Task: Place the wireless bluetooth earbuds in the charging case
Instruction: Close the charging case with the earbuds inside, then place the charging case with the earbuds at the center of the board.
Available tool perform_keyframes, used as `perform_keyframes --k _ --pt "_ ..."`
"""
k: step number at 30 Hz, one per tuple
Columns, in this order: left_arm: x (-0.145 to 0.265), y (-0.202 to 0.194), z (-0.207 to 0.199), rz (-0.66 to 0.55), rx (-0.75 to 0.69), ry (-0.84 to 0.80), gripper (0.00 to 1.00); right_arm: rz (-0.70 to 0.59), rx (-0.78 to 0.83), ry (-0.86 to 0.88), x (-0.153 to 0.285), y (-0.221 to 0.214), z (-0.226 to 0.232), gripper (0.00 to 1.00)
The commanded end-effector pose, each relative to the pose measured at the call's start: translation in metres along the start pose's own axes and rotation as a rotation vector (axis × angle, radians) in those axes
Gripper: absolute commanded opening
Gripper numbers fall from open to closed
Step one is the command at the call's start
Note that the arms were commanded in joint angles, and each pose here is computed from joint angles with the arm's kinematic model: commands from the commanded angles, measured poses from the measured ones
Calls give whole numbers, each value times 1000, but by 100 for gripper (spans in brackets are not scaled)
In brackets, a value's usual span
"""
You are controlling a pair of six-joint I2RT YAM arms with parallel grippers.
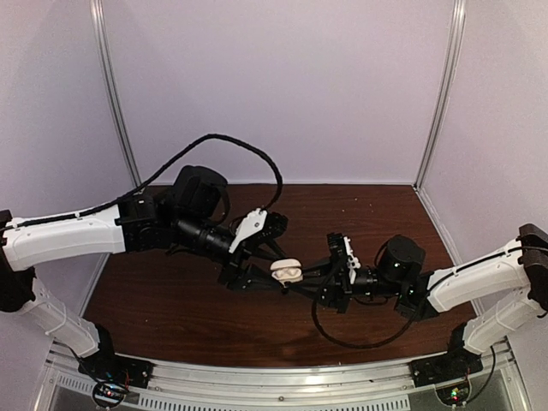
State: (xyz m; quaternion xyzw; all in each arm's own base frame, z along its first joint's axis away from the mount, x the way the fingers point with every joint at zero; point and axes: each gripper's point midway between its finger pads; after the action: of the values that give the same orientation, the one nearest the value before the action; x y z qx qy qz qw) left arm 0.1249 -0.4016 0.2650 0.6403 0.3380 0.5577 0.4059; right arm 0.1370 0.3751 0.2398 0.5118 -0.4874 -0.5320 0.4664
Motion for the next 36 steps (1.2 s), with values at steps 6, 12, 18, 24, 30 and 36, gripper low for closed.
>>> perform_keyframes --k 6,12,18,24,30,36 --pt "2 8 -20 -33 -108 -6 58 -70 -6 -65 4 22 -18 0" --pt "32 39 30 -144 -102 342 81 -78 -78 -152 14 20 -48 0" --pt "93 66 91 -417 124 692 98 -34 -181 -327 36 9 -105 0" --pt "131 24 168 -420 441 888 98 54 -280 -488 64 -12 -167 1" --pt "161 -20 214 -458 615 982 98 210 -454 -629 86 -62 -229 2" --pt "152 -62 249 -345 708 1015 98 305 -570 -719 100 -106 -272 3"
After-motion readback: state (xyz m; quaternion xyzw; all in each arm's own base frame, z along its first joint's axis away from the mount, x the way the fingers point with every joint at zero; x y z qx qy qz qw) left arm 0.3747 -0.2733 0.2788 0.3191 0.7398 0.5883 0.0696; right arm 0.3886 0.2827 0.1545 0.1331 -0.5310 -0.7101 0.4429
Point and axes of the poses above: each gripper's point midway between its finger pads, its own x axis back along the fingers, its own z axis along the line the jaws close on, y = z × x, and after that the axes turned 4 degrees about x, right-handed
